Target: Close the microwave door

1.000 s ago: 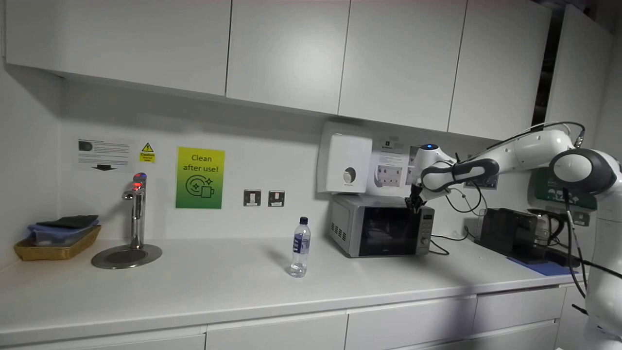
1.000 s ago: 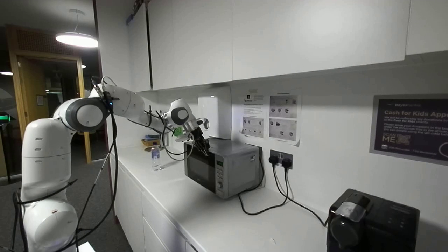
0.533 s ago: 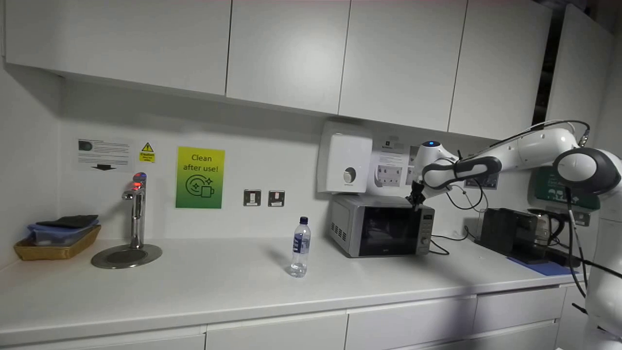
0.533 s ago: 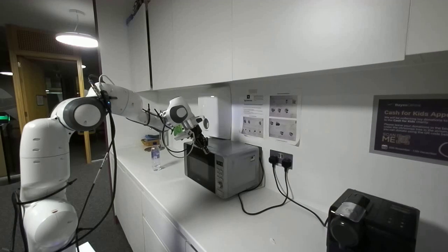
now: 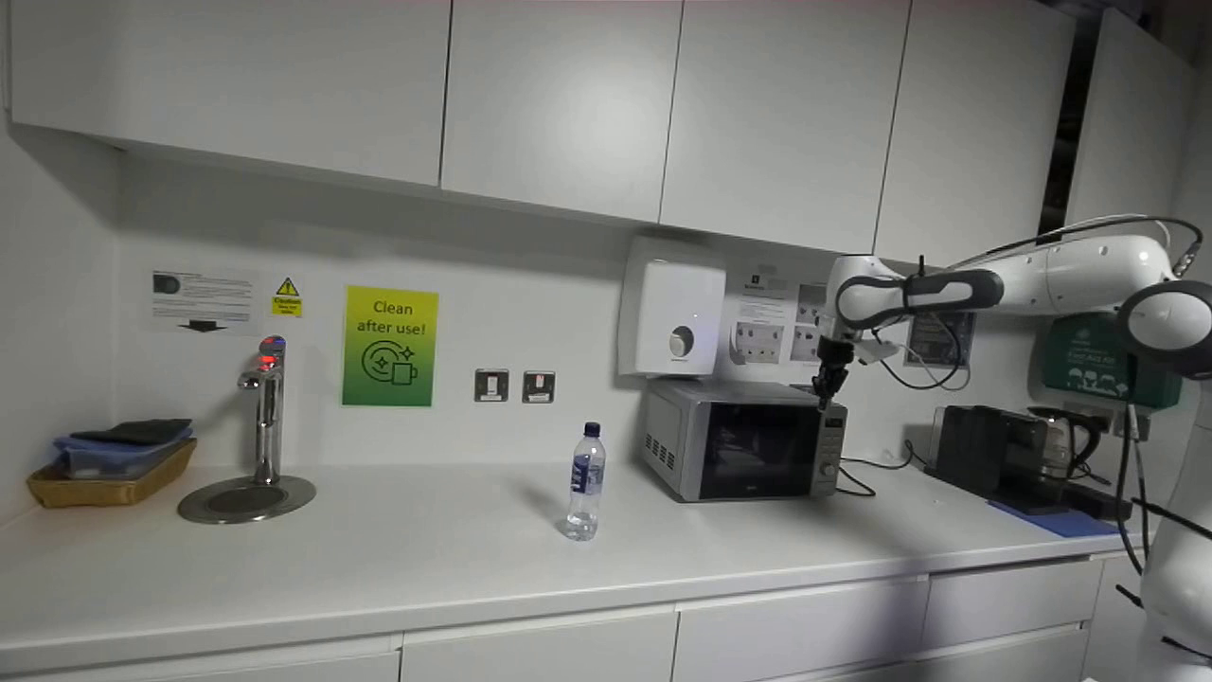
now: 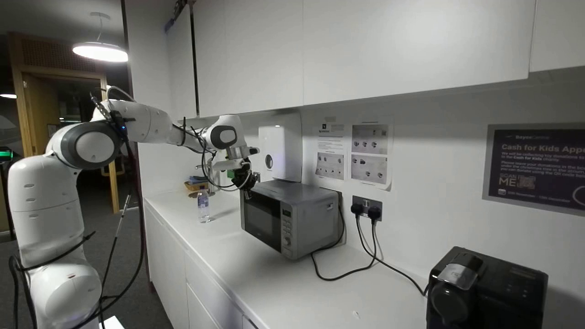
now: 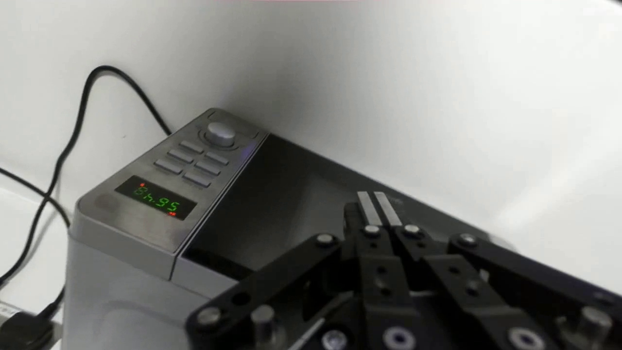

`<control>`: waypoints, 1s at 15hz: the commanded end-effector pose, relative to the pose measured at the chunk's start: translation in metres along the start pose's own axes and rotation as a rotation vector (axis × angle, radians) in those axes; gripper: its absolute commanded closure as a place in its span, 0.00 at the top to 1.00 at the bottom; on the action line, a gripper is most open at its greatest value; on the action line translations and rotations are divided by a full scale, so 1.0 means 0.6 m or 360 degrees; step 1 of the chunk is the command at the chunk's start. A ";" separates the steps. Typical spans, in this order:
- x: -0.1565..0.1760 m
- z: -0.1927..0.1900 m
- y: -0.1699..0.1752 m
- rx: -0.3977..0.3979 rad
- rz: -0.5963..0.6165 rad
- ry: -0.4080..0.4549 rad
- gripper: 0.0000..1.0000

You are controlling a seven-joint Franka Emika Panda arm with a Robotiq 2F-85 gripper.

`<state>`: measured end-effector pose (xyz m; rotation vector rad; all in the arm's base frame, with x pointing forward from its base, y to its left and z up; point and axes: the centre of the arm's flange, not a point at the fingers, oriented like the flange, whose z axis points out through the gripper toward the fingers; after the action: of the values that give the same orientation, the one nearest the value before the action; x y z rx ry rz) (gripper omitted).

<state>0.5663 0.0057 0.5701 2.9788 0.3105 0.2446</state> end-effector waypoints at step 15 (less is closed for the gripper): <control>-0.136 -0.157 -0.044 0.0345 -0.0825 -0.0300 1.00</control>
<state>0.4768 0.0254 0.6319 2.9692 1.0456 -0.1598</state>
